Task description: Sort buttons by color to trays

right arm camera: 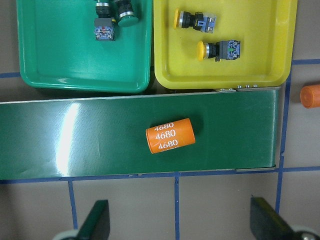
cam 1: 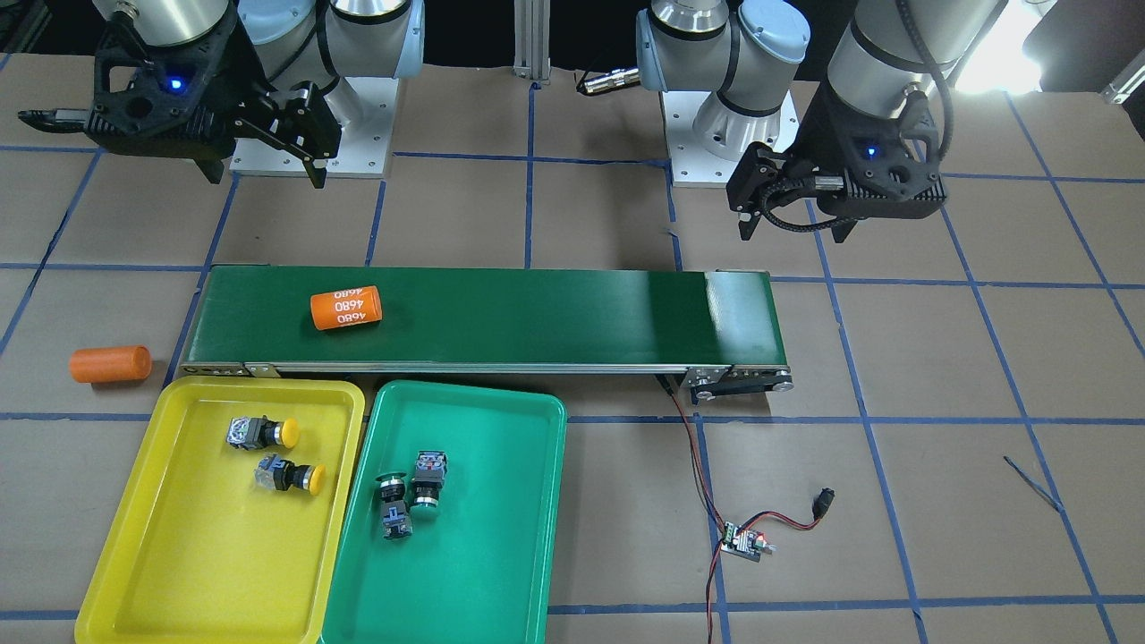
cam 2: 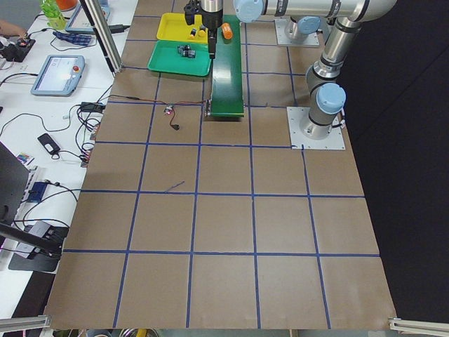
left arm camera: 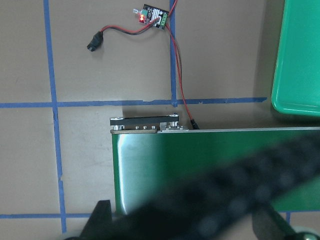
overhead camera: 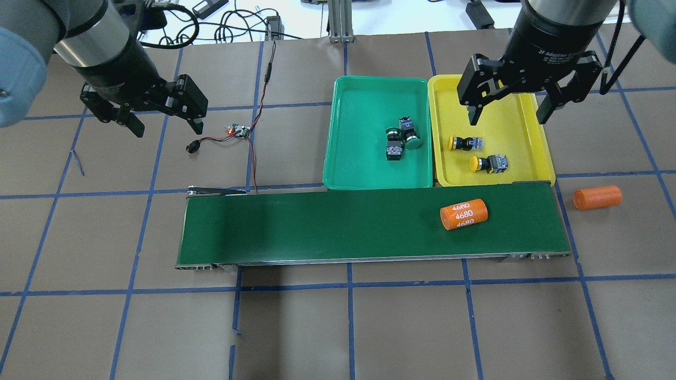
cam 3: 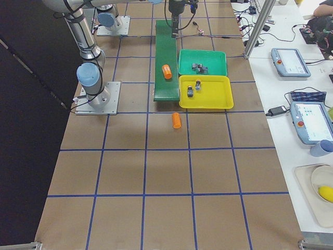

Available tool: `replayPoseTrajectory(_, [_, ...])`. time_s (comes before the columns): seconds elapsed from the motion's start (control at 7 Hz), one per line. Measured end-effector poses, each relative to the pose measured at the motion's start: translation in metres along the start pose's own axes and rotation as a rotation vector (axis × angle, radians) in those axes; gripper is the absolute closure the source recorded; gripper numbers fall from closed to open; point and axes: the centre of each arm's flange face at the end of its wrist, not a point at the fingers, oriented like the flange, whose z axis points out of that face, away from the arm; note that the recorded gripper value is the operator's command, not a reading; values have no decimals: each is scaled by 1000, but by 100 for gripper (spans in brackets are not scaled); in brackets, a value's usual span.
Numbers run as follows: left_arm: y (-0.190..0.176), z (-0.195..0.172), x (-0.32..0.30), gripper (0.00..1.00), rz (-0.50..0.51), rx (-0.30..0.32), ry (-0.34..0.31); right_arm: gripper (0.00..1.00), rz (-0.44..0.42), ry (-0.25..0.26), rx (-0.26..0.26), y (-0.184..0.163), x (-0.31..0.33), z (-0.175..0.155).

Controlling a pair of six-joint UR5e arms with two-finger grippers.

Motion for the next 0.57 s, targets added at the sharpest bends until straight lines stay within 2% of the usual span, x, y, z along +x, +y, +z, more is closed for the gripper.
replayPoseTrajectory(0.57, [1, -3, -1, 0, 5, 7, -32, 0, 1, 4, 5, 2, 3, -3])
